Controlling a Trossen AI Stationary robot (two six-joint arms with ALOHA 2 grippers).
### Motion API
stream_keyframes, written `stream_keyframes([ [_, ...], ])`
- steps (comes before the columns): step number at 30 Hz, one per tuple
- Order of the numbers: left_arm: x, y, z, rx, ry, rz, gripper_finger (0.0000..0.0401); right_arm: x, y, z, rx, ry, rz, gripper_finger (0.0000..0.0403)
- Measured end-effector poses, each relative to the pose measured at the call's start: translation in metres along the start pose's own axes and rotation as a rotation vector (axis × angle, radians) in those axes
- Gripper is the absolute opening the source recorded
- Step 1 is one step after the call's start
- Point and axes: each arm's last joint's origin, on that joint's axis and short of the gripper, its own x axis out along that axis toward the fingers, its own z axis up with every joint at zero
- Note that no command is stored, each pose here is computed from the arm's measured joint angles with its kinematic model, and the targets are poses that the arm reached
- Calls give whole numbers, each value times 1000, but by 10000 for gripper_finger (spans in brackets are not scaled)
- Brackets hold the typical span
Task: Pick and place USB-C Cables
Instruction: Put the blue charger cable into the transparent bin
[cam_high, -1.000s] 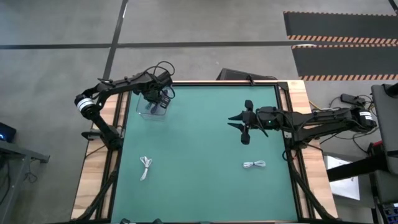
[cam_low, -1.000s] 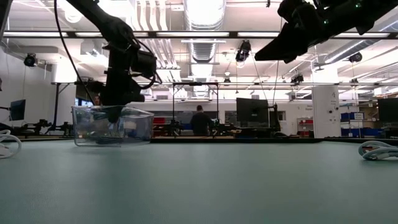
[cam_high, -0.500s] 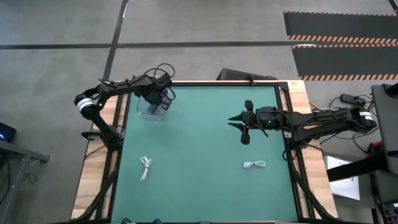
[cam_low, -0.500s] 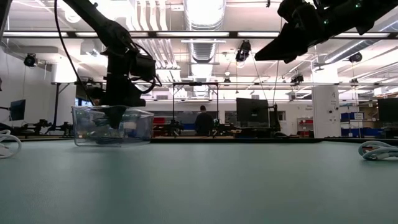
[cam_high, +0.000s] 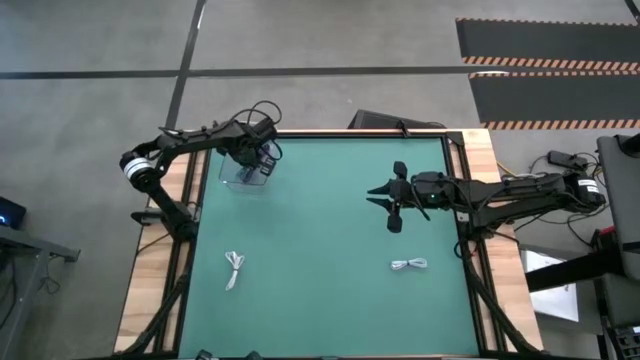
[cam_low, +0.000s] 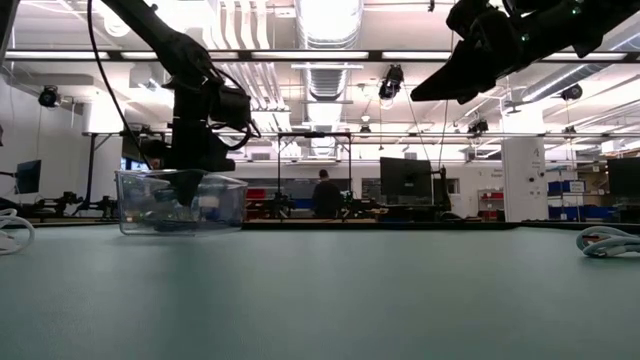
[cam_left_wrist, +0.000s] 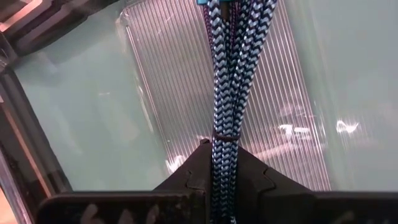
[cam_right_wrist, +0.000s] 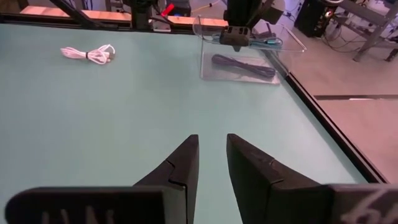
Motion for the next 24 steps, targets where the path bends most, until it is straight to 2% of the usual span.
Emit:
stream_keyframes([
  [24,0,0,1,-2,-9,3,25,0,0,0,3,0,0,73],
])
